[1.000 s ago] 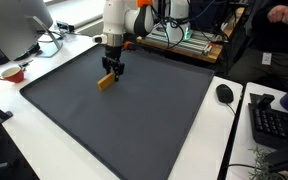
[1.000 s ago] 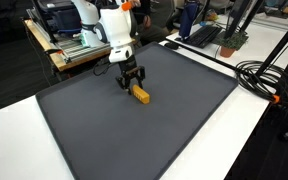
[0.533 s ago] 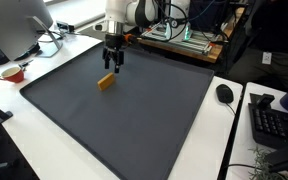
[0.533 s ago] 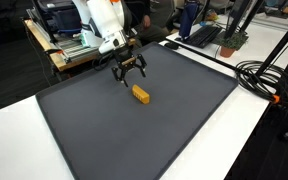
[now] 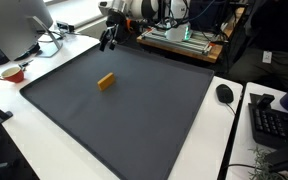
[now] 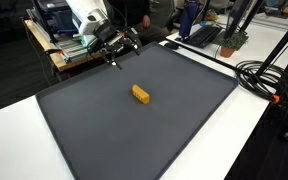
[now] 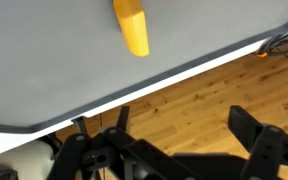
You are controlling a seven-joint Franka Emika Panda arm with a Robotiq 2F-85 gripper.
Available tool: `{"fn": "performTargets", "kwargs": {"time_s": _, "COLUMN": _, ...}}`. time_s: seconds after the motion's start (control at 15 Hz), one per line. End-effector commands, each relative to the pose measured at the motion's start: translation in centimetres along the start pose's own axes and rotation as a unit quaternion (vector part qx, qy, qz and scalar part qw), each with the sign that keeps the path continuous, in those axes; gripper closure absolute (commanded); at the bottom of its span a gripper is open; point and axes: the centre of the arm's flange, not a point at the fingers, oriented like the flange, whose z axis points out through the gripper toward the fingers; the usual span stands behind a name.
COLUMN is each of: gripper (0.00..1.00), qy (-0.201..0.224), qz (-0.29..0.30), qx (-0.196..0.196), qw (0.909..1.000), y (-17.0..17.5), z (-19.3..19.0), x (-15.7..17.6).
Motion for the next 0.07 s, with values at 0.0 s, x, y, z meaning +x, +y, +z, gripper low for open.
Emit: {"fn": "performTargets", "kwargs": {"time_s": 0.0, "gripper": 0.00, "qy": 0.027, "qz": -0.002, "qx": 0.014, "qw": 0.9995, "y": 0.14, "z": -1.39, "x": 0.00}}
